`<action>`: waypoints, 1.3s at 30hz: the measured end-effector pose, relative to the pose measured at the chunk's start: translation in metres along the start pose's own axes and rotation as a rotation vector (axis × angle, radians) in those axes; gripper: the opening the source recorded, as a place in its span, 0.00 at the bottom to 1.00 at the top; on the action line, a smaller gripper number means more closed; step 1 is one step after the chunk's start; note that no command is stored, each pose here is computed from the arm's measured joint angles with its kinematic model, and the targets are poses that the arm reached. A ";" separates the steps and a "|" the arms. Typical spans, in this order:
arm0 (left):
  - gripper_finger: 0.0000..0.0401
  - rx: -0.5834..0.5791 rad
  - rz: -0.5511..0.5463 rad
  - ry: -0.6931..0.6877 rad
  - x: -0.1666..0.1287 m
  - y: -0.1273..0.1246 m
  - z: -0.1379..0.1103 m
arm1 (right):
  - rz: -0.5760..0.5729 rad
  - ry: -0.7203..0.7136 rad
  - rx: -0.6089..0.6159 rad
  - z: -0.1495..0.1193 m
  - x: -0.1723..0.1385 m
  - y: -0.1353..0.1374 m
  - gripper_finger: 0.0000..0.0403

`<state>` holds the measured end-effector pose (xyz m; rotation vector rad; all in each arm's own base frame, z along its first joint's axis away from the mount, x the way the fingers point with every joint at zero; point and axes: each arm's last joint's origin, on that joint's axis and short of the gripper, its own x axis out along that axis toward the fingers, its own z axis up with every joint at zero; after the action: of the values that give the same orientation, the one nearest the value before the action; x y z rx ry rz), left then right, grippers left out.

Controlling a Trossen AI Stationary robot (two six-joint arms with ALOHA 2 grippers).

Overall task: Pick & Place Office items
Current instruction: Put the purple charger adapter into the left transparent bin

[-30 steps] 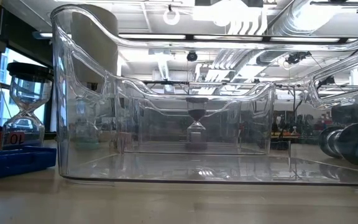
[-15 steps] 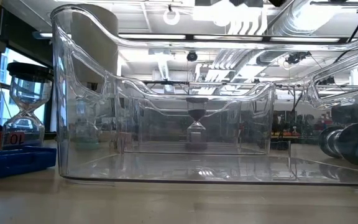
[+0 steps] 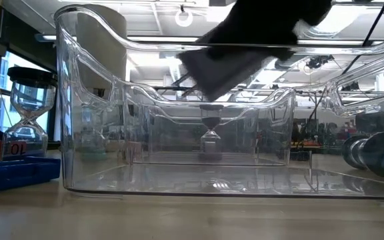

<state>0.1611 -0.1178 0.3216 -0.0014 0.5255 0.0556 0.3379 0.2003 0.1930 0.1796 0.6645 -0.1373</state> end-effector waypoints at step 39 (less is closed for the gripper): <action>0.68 -0.090 -0.040 -0.058 0.007 -0.007 -0.001 | -0.019 -0.017 0.096 -0.024 0.059 -0.006 0.54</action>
<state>0.1672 -0.1248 0.3175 -0.0977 0.4649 0.0396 0.3684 0.1956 0.1372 0.2638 0.6430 -0.1888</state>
